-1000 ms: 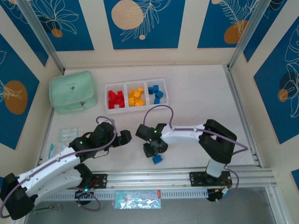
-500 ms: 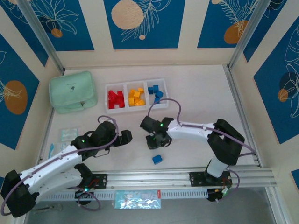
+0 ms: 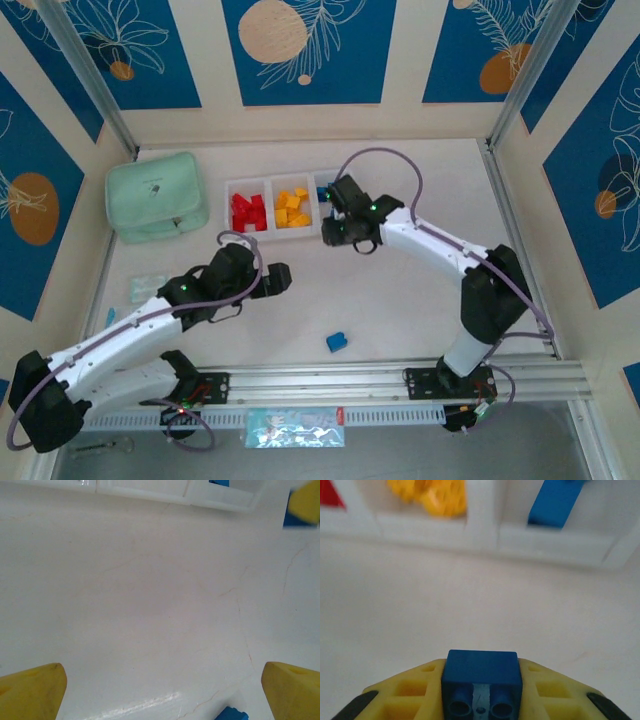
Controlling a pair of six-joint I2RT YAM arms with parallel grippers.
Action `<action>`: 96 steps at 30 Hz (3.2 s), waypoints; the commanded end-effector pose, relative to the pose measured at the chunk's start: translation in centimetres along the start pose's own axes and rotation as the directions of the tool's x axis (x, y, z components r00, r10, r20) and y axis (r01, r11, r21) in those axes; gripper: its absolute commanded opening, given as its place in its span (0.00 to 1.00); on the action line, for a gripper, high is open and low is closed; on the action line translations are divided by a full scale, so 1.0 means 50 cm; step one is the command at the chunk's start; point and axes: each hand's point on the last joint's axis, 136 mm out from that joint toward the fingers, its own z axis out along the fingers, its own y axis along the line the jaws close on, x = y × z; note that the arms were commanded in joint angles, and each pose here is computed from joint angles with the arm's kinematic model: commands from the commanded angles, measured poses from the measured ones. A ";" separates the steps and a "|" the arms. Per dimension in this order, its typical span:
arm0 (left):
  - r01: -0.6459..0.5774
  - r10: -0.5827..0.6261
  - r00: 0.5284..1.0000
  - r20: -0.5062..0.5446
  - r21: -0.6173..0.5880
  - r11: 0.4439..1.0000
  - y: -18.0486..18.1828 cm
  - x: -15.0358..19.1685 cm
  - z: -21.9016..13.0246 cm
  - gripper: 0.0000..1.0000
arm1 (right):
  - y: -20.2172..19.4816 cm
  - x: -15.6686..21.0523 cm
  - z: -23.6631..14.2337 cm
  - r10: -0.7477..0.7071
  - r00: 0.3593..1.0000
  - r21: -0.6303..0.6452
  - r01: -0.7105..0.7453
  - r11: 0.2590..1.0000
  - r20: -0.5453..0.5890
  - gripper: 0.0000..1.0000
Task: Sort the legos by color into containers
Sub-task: Place the lego in the container, then pick up the lego from the bottom-center of the table.
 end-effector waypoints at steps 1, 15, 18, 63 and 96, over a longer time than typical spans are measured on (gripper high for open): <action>-0.027 0.025 0.998 0.064 0.023 0.999 -0.029 -0.052 -0.008 0.99 | -0.030 -0.057 0.045 -0.032 0.999 0.047 0.031 0.998 0.019 0.26; -0.030 0.027 0.995 0.091 0.032 0.999 -0.058 -0.106 0.001 0.99 | -0.084 -0.220 0.155 -0.049 0.997 0.143 0.039 0.989 0.067 0.47; -0.033 0.030 0.996 0.088 0.034 0.999 -0.059 -0.107 -0.001 0.99 | -0.076 -0.223 0.132 -0.052 0.996 0.122 0.042 0.992 0.078 0.56; 0.045 -0.031 0.989 -0.141 0.096 0.994 0.055 0.106 -0.059 0.99 | 0.103 0.540 -0.063 -0.111 0.863 -0.050 0.099 0.994 -0.493 0.84; -0.004 0.009 0.999 -0.048 0.096 0.995 0.007 0.024 -0.064 0.99 | 0.061 0.338 -0.085 -0.088 0.951 -0.018 0.086 0.996 -0.295 0.39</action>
